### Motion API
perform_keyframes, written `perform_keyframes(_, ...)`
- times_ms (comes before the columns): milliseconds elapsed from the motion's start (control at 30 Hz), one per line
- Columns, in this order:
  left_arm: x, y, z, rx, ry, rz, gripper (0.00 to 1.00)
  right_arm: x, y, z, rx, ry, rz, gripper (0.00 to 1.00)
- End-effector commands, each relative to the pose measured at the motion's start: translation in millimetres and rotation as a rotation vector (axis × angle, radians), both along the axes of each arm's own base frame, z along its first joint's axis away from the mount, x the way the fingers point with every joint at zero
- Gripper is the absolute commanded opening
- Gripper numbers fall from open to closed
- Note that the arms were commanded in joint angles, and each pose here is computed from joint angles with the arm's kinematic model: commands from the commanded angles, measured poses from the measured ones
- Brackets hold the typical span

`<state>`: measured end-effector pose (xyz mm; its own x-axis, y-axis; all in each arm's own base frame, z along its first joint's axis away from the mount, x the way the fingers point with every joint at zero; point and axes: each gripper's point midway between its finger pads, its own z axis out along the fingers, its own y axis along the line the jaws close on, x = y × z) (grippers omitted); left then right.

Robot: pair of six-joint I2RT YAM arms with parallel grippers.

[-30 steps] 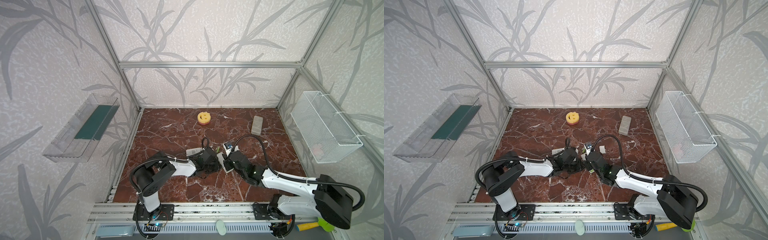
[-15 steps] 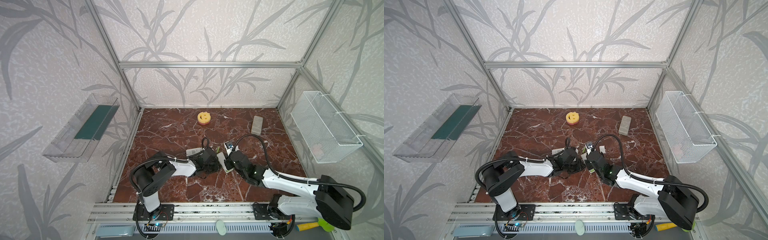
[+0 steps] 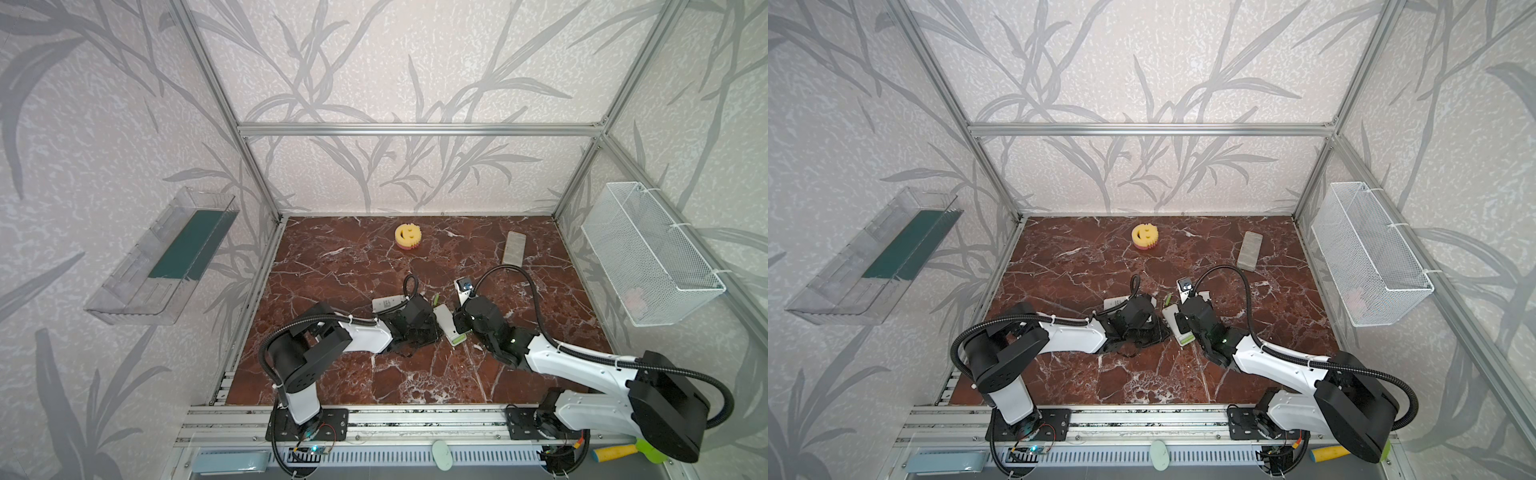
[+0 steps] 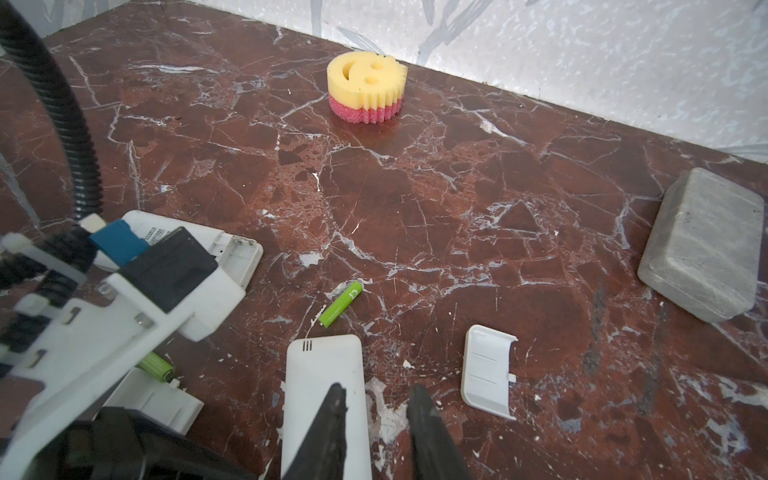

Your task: Unload the batteries from the remote control

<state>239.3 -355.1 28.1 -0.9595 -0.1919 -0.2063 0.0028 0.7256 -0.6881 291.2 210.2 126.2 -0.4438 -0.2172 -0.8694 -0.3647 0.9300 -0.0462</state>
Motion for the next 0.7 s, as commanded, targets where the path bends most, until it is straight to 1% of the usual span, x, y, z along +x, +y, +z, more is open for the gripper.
perform_keyframes(0, 4, 1, 13, -0.006, -0.032, 0.002, 0.21, 5, 7, 19, 0.05, -0.03, 0.014, 0.0)
perform_keyframes(333, 5, -2, 14, -0.012, -0.037, -0.008, 0.21, 5, -16, 27, 0.08, -0.012, -0.035, 0.0)
perform_keyframes(500, 4, -4, 10, -0.008, -0.03, -0.02, 0.21, 21, -23, 13, 0.098, 0.048, -0.063, 0.0)
perform_keyframes(667, 4, -2, 11, -0.001, -0.036, -0.022, 0.2, 37, -15, 0, 0.113, 0.089, -0.056, 0.0)
